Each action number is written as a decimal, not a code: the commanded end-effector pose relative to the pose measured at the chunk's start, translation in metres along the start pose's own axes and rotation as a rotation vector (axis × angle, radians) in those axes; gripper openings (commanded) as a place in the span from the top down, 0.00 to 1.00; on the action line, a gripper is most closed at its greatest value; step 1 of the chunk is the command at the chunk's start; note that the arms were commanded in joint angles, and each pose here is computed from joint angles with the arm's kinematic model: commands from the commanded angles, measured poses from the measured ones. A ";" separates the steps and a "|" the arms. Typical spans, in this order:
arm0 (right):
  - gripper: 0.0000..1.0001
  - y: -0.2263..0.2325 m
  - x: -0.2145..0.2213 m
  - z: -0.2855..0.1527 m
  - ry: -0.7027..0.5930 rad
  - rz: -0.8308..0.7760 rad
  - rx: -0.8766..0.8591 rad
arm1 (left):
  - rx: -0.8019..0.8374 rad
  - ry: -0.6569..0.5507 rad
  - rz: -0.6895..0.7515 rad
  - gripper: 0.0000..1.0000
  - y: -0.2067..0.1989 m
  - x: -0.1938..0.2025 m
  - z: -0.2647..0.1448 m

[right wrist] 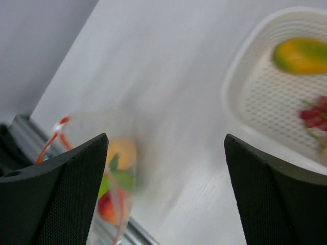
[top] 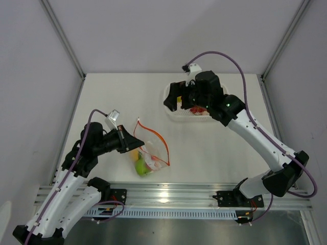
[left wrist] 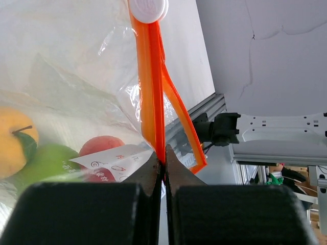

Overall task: Place the food in the zip-top bag and seal the zipper
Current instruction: Adjust the zipper food storage bag at the center of the board, then pick up the fake fruit from the bin, then place the fake fruit in the bin.

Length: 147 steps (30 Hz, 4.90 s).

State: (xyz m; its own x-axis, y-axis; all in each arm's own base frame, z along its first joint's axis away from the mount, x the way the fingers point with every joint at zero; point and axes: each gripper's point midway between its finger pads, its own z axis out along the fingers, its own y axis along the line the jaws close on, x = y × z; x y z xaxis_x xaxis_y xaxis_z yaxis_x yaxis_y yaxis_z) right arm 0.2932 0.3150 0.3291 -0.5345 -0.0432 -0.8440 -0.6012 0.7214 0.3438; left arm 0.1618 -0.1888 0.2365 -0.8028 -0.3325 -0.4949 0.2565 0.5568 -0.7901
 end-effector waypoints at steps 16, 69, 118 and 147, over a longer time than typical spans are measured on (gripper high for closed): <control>0.01 -0.266 0.016 0.080 0.201 0.237 0.792 | -0.009 0.002 0.025 0.99 0.009 -0.003 0.009; 0.62 -0.227 0.037 0.028 0.201 0.239 0.630 | -0.003 0.028 -0.007 1.00 0.017 0.006 0.015; 0.68 -0.236 0.018 0.075 0.132 0.235 0.492 | -0.005 0.053 -0.021 1.00 0.023 0.013 0.018; 0.61 -0.251 0.119 0.119 0.359 0.378 0.380 | -0.016 0.064 -0.025 0.99 0.030 0.019 0.020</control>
State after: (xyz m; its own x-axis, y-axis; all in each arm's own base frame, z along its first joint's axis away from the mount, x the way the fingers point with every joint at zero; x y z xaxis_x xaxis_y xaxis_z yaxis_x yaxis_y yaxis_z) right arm 0.4467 0.2091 0.0907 -0.8822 0.0670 -0.4660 -0.1084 0.9344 0.3395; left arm 0.1643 -0.1940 0.1956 -0.8474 -0.3026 -0.4362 0.2097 0.5640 -0.7987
